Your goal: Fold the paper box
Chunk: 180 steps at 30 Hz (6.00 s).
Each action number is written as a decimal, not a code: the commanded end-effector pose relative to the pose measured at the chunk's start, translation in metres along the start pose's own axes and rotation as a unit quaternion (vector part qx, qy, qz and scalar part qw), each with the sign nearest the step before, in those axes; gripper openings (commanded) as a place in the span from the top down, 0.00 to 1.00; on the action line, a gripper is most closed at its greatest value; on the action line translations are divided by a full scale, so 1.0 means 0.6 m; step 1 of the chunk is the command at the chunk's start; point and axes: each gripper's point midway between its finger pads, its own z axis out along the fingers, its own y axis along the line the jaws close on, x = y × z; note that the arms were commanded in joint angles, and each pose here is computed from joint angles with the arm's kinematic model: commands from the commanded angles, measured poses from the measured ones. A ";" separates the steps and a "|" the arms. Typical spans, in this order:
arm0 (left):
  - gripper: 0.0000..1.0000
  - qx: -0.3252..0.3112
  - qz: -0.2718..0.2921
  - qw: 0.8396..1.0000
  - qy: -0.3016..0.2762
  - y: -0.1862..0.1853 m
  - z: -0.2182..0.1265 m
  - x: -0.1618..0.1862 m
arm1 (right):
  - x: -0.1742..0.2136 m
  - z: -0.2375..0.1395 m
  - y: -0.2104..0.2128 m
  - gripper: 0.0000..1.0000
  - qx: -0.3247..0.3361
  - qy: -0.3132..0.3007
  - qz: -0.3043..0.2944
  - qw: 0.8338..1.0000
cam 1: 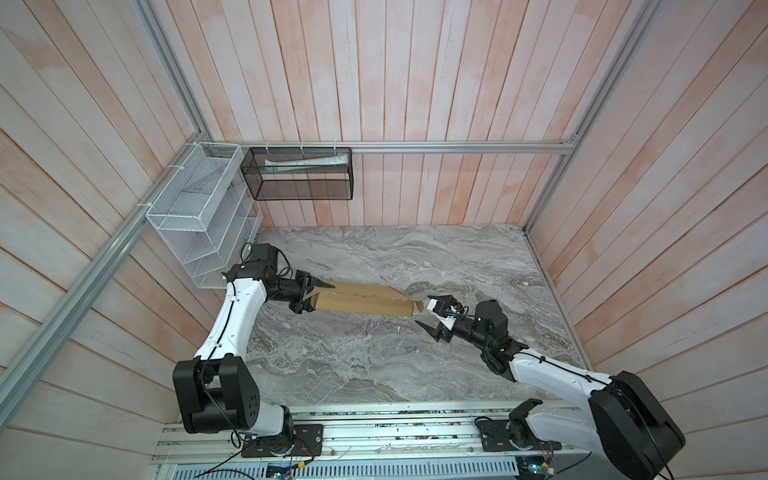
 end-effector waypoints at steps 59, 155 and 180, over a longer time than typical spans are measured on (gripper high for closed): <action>0.72 -0.007 0.000 1.000 0.030 0.031 0.004 0.020 | -0.088 0.093 0.077 0.27 -0.080 -0.077 -0.047 0.993; 0.42 -0.006 0.049 0.999 0.008 0.024 -0.027 -0.025 | -0.074 0.101 0.094 0.45 -0.089 -0.042 -0.080 0.992; 0.41 -0.027 0.076 0.996 -0.031 0.009 -0.022 -0.093 | -0.050 0.090 0.098 0.49 -0.090 -0.010 -0.078 0.993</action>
